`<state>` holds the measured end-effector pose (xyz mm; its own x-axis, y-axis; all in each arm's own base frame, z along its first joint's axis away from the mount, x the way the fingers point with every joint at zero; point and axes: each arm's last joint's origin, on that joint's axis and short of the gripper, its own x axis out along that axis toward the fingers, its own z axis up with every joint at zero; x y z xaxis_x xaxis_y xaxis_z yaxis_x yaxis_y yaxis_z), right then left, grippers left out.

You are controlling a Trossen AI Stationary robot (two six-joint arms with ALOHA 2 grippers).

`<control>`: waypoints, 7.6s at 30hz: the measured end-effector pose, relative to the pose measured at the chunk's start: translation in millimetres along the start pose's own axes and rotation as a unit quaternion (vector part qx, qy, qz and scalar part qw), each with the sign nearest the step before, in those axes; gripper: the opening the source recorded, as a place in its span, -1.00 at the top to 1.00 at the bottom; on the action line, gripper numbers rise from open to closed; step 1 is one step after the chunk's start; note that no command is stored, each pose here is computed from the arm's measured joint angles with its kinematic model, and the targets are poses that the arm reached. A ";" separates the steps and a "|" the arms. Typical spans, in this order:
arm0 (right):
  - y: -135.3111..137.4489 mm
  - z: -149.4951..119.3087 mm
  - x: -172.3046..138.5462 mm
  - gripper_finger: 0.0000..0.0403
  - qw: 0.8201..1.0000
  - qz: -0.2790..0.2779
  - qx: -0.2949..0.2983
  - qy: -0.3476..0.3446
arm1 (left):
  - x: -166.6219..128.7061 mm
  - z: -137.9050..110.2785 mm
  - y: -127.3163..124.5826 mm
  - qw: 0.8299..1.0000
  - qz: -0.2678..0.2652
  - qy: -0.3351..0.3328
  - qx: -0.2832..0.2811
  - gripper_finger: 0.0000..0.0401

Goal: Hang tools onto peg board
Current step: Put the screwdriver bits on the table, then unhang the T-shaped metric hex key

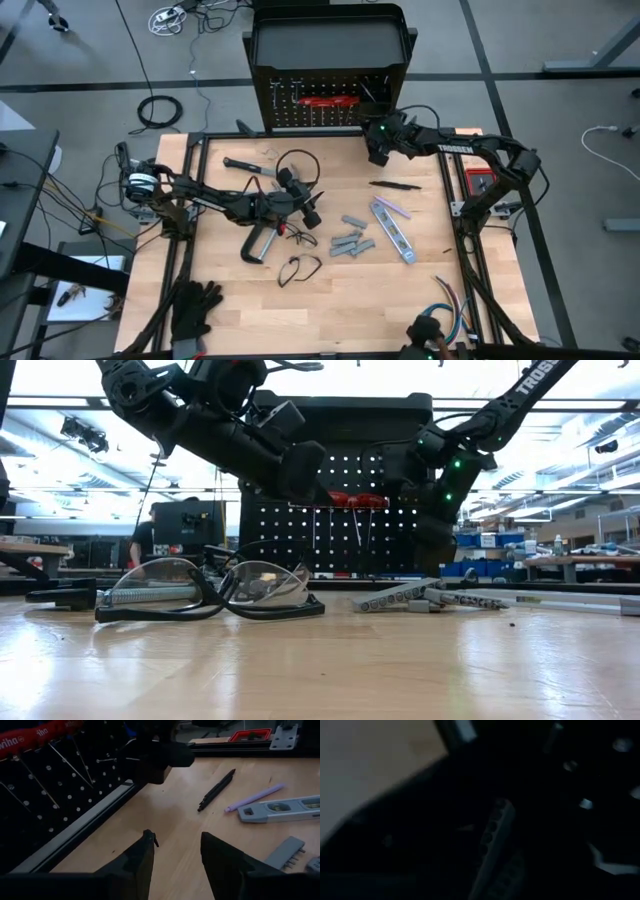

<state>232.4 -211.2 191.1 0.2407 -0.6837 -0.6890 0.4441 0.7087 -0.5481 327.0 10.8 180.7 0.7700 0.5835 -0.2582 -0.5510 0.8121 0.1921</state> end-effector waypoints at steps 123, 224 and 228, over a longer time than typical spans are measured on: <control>16.4 35.9 -13.7 0.18 0.928 -0.013 0.330 0.171 | -0.3 -2.2 -0.7 1.000 -0.009 0.010 0.002 0.20; -16.9 140.8 -198.3 -0.44 0.989 0.010 -0.029 -0.143 | -0.5 -2.8 -3.1 0.999 -0.047 0.013 0.006 0.20; -25.2 154.0 -173.3 -0.71 0.991 -0.028 0.032 -0.129 | -0.5 -2.9 -3.1 0.999 -0.048 0.013 0.006 0.20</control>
<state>312.4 -137.3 397.4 0.4229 -0.7490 -0.5101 0.5151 0.6618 -0.5447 327.4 8.0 177.5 0.8098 0.5034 -0.3013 -0.4715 0.8640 0.1765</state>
